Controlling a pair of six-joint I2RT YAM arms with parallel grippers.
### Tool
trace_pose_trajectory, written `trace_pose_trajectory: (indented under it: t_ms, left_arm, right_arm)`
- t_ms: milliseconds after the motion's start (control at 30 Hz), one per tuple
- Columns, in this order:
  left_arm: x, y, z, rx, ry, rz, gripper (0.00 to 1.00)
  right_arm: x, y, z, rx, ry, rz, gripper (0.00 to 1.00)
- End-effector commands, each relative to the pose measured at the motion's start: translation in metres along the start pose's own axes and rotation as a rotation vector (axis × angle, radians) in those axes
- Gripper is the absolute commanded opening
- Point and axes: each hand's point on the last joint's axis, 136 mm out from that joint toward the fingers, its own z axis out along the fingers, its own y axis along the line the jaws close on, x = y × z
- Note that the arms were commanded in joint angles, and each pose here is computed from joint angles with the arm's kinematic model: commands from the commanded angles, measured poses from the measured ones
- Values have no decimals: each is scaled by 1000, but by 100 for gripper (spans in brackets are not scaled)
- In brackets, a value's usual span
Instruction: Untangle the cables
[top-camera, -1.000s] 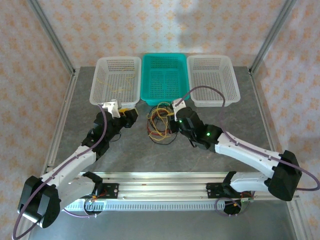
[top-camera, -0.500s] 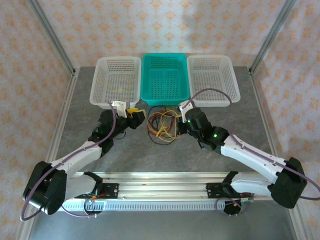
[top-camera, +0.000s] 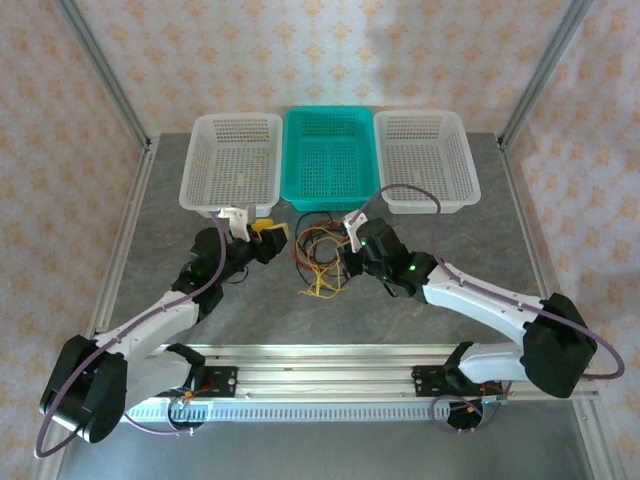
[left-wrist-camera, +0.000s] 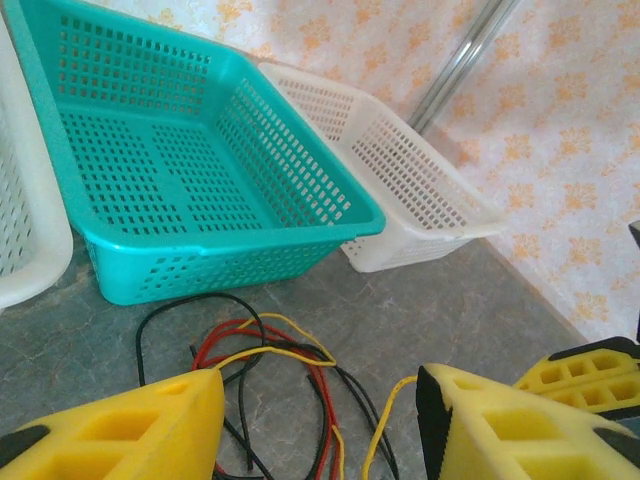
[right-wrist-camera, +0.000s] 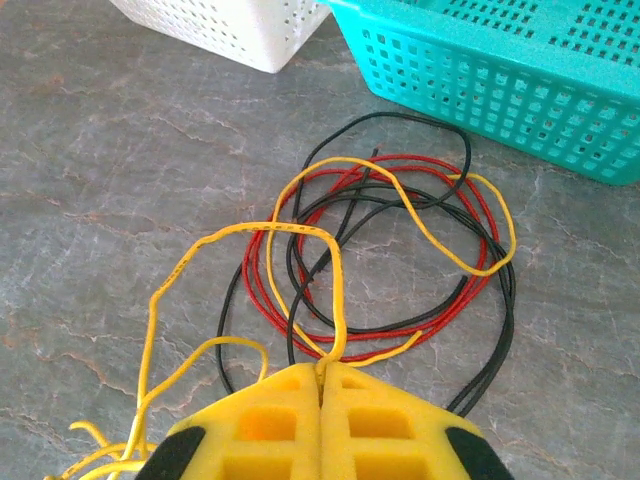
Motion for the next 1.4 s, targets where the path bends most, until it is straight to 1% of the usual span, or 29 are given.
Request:
trace_pose_trajectory:
  t_ms: [0,67,167,233,400,600,700,867,933,1133,1267,1367]
  left_arm:
    - [-13,-20,-3,74,-42,37,54]
    - [-15,-28,-1,97,-38,49,54]
    - [-15,-43,3,122,-13,90,54]
    - [-15,-52,7,141,6,117,54]
    - [-20,-74,11,191,18,151,54]
    - [-21,-89,16,242,41,174,53]
    - [-13,-86,21,222,68,185,53]
    - [1,-81,29,206,110,164,52]
    - [6,-79,30,196,117,151,52]
    - [22,-72,27,162,126,113,50]
    - [37,-70,24,158,153,93,50]
    - [48,-65,22,140,165,81,50]
  right_arm:
    - [-24,0,-14,3,-99,27,0]
    - [-30,-6,-21,35,-133,37,0]
    - [-48,-13,-41,75,-210,58,0]
    - [-55,-17,-49,100,-234,61,0]
    - [-64,-27,-59,174,-222,52,0]
    - [-67,-33,-64,214,-217,69,0]
    - [-61,-36,-59,224,-198,80,0]
    - [-40,-41,-39,242,-133,128,0]
    - [-35,-42,-35,236,-134,161,0]
    - [-12,-49,-8,261,-71,231,0]
    - [-4,-53,-1,286,-42,249,0]
    - [2,-51,3,272,-25,252,0]
